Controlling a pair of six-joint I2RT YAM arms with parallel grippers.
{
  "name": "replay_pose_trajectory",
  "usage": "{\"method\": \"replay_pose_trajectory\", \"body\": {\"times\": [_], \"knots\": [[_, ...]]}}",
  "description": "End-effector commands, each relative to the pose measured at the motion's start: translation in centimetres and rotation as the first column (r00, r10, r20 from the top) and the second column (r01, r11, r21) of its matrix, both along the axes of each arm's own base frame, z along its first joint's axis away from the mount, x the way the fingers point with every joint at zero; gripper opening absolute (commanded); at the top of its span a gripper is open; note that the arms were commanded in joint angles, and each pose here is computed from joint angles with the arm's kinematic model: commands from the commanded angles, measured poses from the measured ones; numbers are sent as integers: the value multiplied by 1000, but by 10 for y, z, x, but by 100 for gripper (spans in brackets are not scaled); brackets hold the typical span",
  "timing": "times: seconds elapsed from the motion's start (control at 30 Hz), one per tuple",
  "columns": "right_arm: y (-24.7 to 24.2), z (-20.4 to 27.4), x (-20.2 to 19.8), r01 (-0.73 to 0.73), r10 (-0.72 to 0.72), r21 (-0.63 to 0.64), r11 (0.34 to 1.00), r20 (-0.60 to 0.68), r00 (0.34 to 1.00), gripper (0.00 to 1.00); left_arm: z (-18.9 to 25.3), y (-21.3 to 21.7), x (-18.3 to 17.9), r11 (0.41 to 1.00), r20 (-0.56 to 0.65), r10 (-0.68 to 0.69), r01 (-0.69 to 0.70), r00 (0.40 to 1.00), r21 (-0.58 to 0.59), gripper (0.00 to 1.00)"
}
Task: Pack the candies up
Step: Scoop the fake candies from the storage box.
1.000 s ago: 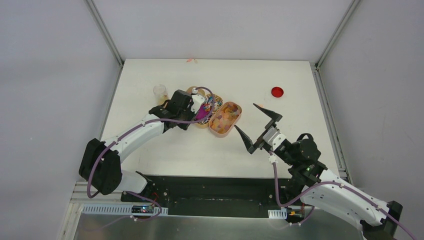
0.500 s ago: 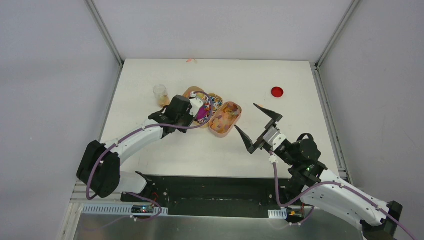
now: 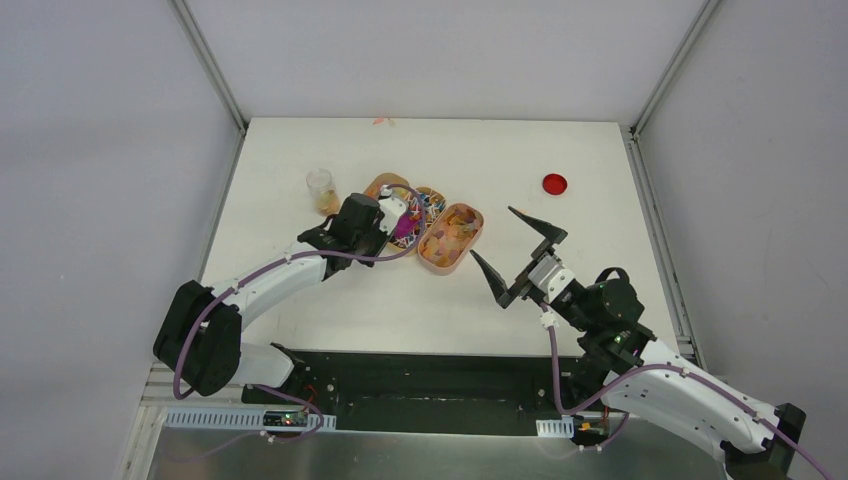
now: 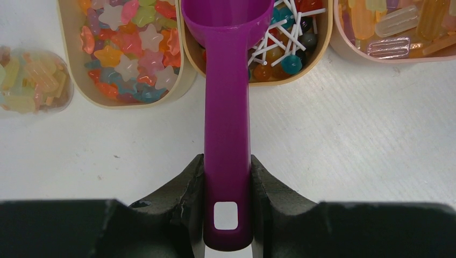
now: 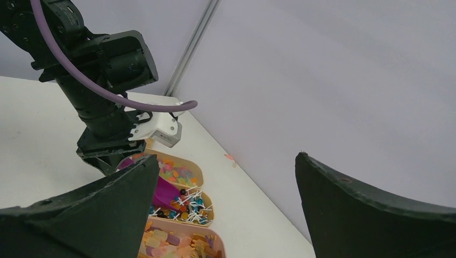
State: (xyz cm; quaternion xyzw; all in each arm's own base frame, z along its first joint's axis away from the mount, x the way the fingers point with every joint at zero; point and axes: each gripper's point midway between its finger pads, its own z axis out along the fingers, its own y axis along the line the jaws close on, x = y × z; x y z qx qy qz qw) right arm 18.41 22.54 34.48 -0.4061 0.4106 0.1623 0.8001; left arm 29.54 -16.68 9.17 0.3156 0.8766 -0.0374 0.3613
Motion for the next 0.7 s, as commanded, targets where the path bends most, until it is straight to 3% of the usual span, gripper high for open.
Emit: {"method": "replay_pose_trajectory", "body": {"times": [0.0, 0.67], "knots": [[-5, 20, -2, 2, -3, 60, 998, 23, 1000, 99, 8, -9, 8, 999, 46, 0, 2, 999, -43, 0], [-5, 18, -1, 6, -8, 59, 998, 17, 1000, 99, 21, -11, 12, 991, 174, 28, -4, 984, -135, 0]]}}
